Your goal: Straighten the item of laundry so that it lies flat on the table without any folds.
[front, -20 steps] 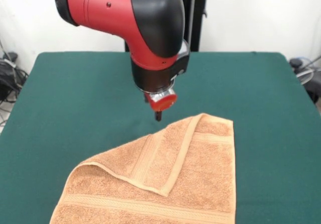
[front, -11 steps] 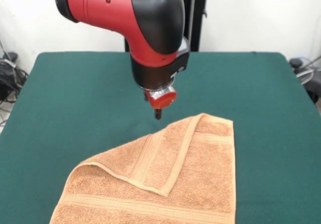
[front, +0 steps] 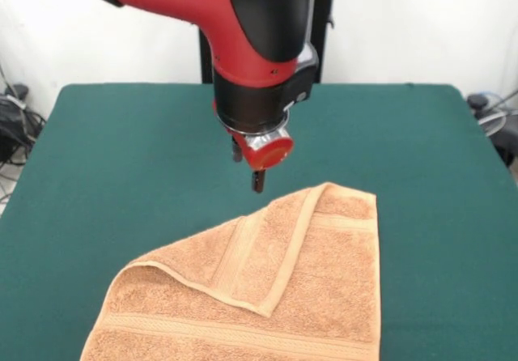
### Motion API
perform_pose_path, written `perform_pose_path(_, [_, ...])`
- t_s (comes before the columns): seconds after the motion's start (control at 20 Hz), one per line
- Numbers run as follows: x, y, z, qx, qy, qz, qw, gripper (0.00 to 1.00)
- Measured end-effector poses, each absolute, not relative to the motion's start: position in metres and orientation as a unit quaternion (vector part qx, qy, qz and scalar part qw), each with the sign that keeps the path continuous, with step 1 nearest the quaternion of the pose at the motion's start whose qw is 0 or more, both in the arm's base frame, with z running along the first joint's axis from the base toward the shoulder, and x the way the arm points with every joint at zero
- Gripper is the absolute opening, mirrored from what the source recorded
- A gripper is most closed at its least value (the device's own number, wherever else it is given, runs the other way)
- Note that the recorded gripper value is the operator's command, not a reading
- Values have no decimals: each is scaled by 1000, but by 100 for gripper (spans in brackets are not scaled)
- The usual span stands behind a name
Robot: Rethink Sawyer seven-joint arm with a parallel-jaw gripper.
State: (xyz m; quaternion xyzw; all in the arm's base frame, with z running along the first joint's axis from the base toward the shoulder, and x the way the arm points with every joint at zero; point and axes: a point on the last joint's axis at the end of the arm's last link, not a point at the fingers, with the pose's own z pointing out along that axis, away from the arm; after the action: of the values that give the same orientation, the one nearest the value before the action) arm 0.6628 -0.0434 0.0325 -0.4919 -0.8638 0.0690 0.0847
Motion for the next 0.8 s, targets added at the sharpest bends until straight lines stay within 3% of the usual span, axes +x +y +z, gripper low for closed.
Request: perform_pose_path(0.8, [705,-44,82,-488,-869,59,55,100])
